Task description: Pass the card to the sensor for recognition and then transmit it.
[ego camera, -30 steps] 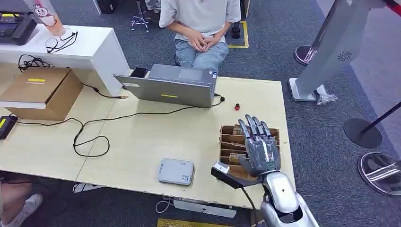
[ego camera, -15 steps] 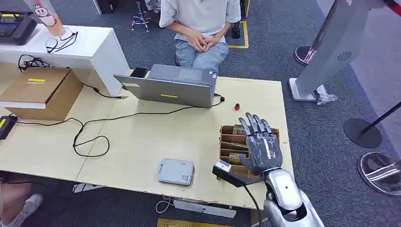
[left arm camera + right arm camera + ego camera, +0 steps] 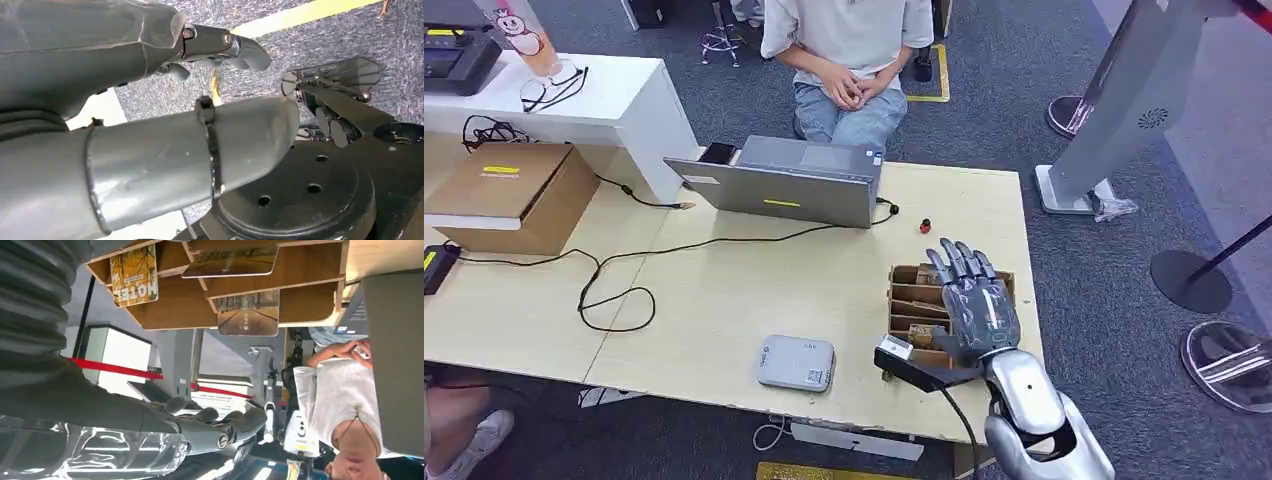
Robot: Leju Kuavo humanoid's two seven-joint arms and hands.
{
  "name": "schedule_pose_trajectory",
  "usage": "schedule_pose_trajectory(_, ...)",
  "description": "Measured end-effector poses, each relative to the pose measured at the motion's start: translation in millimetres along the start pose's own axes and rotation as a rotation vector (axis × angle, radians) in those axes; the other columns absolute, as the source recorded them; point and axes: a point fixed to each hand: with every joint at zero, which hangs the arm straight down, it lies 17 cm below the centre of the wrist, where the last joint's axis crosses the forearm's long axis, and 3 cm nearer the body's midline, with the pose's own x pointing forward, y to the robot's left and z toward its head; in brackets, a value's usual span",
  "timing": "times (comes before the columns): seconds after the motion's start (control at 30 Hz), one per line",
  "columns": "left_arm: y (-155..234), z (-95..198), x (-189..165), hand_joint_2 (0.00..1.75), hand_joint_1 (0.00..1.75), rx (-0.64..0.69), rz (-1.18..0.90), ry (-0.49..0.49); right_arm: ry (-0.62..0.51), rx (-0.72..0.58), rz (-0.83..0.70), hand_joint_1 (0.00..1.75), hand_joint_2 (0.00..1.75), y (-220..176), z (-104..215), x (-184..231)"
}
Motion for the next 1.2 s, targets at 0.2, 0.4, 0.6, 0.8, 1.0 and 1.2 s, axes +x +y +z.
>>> schedule_pose_trajectory(0.2,-0.3,0.5,0.8,0.0,0.0,0.0,0.0,-0.001,-0.003,0.013,0.007,0.0,1.75,1.3,-0.9,-0.1)
schedule_pose_trajectory(0.4,-0.7,1.7,1.6,0.0,0.0,0.002,0.003,-0.003,0.001,0.048,0.017,0.0,1.75,6.0,0.0,-2.1)
schedule_pose_trajectory(0.6,-1.4,3.0,1.2,0.0,0.0,0.004,0.016,-0.005,0.001,0.066,0.025,0.0,1.75,6.9,1.2,-3.2)
schedule_pose_trajectory(0.8,-1.2,4.0,2.0,0.0,0.0,0.008,0.015,-0.007,0.0,0.071,0.03,0.0,1.75,7.0,1.9,-3.9)
schedule_pose_trajectory(1.0,-1.3,4.1,2.2,0.0,0.0,0.009,0.015,-0.007,0.0,0.073,0.033,0.12,1.75,8.0,2.7,-4.6)
schedule_pose_trajectory(1.2,-2.0,4.0,2.3,0.0,0.0,0.008,0.015,-0.008,0.0,0.073,0.033,0.47,1.75,8.1,3.0,-4.6)
